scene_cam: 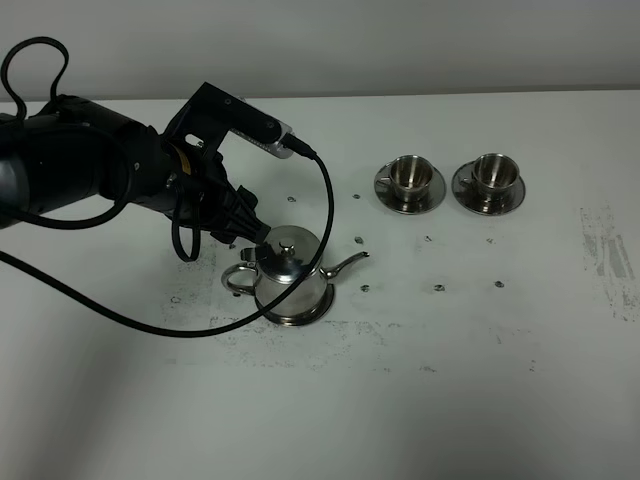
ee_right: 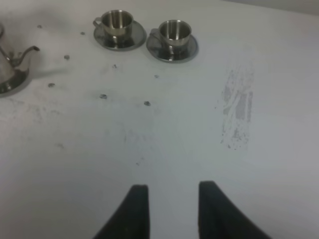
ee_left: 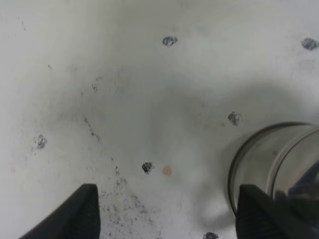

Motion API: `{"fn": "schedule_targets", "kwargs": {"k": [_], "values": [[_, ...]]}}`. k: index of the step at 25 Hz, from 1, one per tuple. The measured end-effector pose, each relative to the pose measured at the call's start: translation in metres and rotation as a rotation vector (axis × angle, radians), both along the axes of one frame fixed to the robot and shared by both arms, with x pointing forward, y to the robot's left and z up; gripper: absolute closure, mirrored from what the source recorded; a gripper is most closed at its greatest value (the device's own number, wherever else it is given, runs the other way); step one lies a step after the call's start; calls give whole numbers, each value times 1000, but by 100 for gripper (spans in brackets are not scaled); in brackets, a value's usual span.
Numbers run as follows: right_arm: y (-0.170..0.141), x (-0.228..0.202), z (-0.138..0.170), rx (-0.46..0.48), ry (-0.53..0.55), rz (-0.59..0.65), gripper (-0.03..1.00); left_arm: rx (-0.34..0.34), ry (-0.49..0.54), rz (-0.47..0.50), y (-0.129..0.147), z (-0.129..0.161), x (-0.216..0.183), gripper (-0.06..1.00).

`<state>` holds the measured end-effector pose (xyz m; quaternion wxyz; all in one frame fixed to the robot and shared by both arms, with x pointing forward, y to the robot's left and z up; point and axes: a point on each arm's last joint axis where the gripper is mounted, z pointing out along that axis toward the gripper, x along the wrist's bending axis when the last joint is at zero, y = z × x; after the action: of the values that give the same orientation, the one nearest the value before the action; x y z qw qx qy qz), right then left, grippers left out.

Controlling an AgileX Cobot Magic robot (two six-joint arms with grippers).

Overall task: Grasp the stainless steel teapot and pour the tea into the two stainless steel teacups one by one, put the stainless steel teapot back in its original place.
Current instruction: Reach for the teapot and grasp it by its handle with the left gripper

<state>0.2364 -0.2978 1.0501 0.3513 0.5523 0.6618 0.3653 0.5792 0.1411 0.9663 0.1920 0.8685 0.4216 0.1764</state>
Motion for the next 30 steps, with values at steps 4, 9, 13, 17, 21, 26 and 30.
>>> {"fn": "schedule_targets", "kwargs": {"k": [4, 9, 13, 17, 21, 26, 30], "values": [[0, 0, 0, 0, 0, 0, 74, 14, 12, -11, 0, -5, 1, 38], [0, 0, 0, 0, 0, 0, 74, 30, 32, -21, -1, -14, 2, 38], [0, 0, 0, 0, -1, 0, 74, 37, 44, -24, -1, -17, 1, 38], [0, 0, 0, 0, -1, 0, 74, 37, 43, -36, -5, -17, 0, 38], [0, 0, 0, 0, -1, 0, 74, 40, 47, -46, -8, -17, -2, 38], [0, 0, 0, 0, -1, 0, 74, 63, 88, -46, -7, -19, -6, 38], [0, 0, 0, 0, -1, 0, 74, 82, 124, -45, -6, -20, -9, 38]]}}
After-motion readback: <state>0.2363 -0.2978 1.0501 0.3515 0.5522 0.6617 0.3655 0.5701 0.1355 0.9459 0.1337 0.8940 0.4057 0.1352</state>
